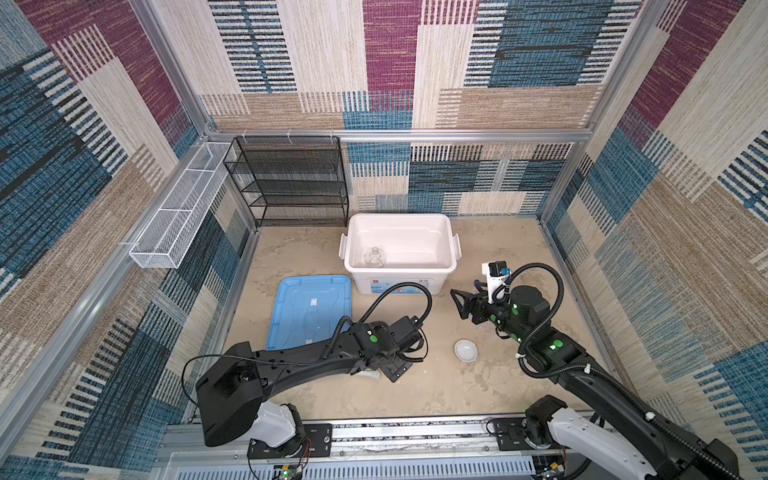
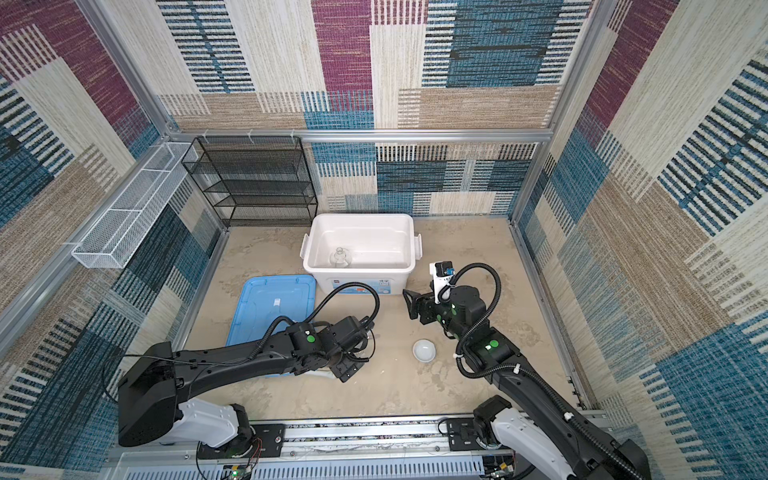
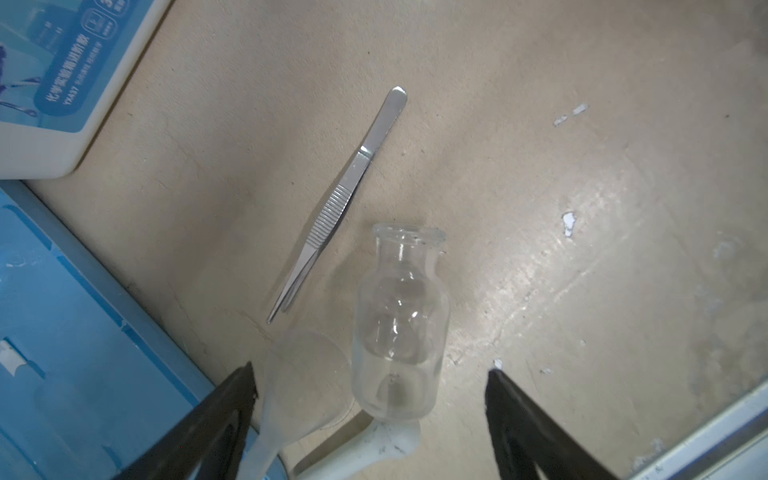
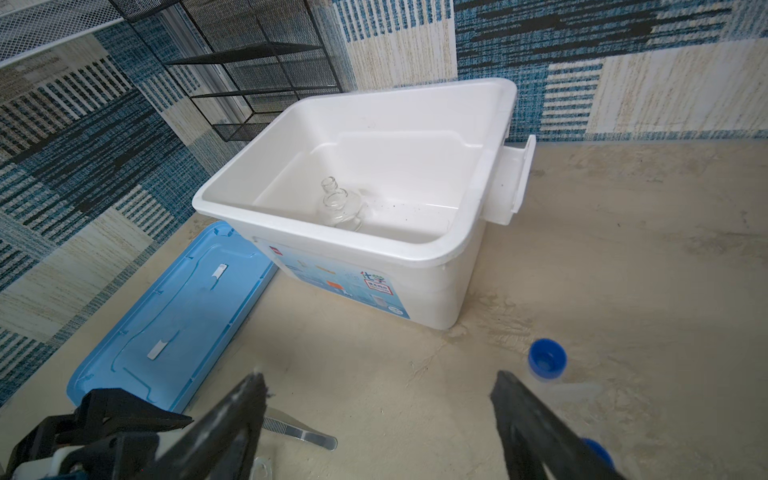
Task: Organize the chemistry lab equipment
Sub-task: 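Lower the left gripper and close it around the small glass bottle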
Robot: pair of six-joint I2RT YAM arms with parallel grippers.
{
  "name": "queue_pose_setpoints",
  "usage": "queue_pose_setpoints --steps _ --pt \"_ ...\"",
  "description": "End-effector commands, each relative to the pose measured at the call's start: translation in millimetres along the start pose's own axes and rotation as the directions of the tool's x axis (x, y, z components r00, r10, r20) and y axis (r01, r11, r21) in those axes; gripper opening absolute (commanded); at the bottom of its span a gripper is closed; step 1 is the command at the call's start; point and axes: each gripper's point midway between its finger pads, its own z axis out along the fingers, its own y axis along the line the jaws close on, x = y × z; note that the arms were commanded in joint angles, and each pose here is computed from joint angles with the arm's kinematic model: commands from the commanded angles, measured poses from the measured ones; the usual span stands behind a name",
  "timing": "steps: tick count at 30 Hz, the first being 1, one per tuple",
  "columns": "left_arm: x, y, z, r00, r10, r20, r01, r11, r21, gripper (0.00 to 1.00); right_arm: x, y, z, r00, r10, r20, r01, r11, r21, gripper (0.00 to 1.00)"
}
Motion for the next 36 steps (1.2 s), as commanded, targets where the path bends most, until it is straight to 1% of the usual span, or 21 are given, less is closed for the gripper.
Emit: queue_pose_setpoints --steps 1,7,16,23,27,36 --pt "3 -3 3 0.999 -0.017 -0.036 0.018 1.0 0.008 0.89 -7 1 0 0.999 0.011 0.03 -0.011 1.0 -0.004 0.87" --pt "5 -5 10 0.998 0.015 -0.069 -0.014 1.0 0.009 0.88 -6 1 -1 1.0 0.01 0.03 -0.01 1.0 -0.002 0.87" --pt "10 -8 20 0.994 0.022 -0.104 -0.021 1.0 0.007 0.88 -6 1 -1 1.0 0.006 0.03 -0.006 1.0 -0.003 0.87" --pt "9 -10 25 0.994 0.021 -0.107 -0.02 1.0 0.01 0.88 -5 0 -1 1.0 0.003 0.029 -0.003 1.0 0.002 0.88" --pt "10 -12 29 0.994 0.019 -0.111 -0.017 1.0 0.022 0.85 -5 -1 -1 1.0 0.003 0.03 -0.003 1.0 0.004 0.88" --pt "11 -19 34 0.993 0.011 -0.119 -0.005 0.998 0.055 0.76 -6 -2 -2 0.999 0.001 0.035 -0.001 1.0 0.011 0.88"
